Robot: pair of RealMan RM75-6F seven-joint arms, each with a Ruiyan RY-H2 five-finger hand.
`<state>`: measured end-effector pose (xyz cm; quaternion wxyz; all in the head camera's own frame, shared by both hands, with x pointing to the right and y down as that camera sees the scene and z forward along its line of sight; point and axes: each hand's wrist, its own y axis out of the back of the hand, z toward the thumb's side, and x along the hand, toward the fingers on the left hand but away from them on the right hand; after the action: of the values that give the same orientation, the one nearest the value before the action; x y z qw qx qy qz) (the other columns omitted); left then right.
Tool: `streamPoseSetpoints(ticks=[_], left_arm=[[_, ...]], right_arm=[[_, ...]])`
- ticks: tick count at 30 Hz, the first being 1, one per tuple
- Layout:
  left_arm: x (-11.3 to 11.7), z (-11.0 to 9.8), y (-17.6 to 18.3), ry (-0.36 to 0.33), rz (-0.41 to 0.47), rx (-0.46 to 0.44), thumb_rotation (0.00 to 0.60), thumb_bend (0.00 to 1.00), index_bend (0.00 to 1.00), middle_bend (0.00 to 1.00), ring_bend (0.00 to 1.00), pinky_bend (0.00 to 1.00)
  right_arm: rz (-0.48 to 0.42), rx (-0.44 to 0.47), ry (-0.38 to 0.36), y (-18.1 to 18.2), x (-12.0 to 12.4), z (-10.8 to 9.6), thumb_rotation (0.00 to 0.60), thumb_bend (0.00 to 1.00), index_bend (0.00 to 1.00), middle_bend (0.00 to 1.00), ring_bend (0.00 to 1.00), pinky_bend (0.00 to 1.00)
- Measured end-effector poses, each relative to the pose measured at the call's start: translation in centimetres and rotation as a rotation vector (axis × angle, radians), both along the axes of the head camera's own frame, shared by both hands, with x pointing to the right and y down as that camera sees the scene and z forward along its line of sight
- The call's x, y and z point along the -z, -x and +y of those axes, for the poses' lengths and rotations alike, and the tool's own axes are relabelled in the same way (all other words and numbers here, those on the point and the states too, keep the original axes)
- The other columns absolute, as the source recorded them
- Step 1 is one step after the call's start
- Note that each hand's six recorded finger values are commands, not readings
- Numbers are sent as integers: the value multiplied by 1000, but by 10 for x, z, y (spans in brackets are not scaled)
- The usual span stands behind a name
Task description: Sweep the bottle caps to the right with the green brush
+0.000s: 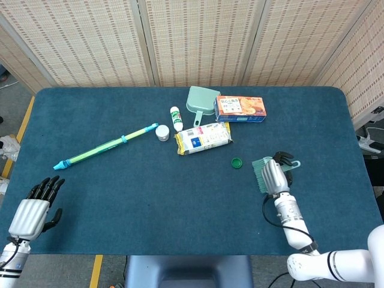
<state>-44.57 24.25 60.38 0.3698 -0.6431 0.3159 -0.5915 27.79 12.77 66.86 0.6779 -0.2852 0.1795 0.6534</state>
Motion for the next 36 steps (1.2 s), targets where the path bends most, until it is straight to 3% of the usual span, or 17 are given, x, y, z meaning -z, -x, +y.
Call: streamPoseSetpoints(ticks=[7, 12, 17, 26, 36], left_arm=[[-3, 1, -2, 3, -7, -3, 600, 449, 0, 1, 11, 164], [-4, 1, -4, 9, -5, -7, 600, 449, 0, 1, 11, 164], [-5, 0, -4, 9, -2, -4, 600, 449, 0, 1, 11, 165], [-5, -1, -1, 14, -5, 1, 600, 448, 0, 1, 11, 164], [-5, -3, 4, 19, -9, 16, 600, 451, 0, 1, 12, 164]], right_arm=[[5, -42, -21, -25, 9, -8, 600, 424, 928, 832, 583, 480], [-128, -74, -29, -16, 22, -13, 600, 424, 928, 832, 583, 480], [-255, -41, -26, 20, 33, -15, 600, 424, 928, 832, 583, 480], [-236, -13, -17, 71, 4, -15, 600, 424, 928, 832, 583, 480], [-184, -49, -35, 87, -20, -32, 600, 424, 929, 832, 583, 480]])
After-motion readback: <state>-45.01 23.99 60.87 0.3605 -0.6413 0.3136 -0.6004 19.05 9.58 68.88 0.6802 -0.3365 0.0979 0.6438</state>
